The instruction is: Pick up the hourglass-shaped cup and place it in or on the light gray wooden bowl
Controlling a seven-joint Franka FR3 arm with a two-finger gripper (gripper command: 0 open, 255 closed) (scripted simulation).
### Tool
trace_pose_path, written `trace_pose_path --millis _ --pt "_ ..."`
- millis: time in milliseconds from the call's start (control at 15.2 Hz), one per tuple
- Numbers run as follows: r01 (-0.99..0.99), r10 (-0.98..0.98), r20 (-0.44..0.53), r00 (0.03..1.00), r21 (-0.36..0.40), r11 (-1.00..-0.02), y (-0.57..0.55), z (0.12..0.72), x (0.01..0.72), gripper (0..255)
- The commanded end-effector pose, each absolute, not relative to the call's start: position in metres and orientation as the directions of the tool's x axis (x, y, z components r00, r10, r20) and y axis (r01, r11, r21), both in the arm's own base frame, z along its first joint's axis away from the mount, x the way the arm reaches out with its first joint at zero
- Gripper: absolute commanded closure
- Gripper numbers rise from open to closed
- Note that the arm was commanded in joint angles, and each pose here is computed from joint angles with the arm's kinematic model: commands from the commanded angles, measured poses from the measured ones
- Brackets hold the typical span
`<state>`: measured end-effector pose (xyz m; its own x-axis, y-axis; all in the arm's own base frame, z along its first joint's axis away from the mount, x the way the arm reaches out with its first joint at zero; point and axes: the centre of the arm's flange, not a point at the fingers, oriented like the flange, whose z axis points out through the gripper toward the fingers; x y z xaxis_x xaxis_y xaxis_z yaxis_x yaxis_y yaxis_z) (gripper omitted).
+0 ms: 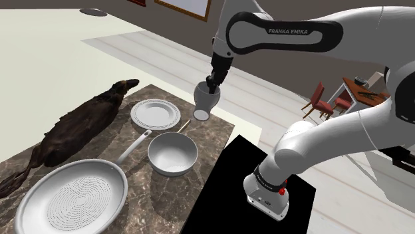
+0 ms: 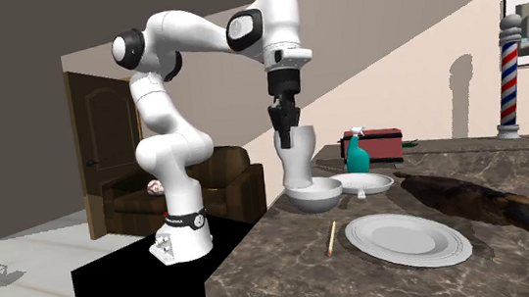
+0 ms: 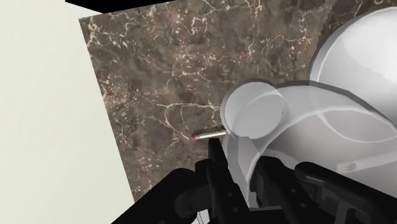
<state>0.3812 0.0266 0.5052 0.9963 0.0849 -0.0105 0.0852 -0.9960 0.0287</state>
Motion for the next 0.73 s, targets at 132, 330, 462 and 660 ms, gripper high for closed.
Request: trace_pose_path --millis 132,330,462,660 --pt "0.085 0.085 -0.011 0.996 0.029 -0.996 0.026 0.526 0.382 255" --pt "0.085 0.085 -0.011 0.996 0.029 -0.996 0.051 0.531 0.377 255" --pt "0.085 0.085 -0.011 0.996 0.029 -0.996 0.077 0.537 0.372 255" --pt "0.085 0.085 -0.011 0.996 0.029 -0.996 0.114 0.545 0.364 255"
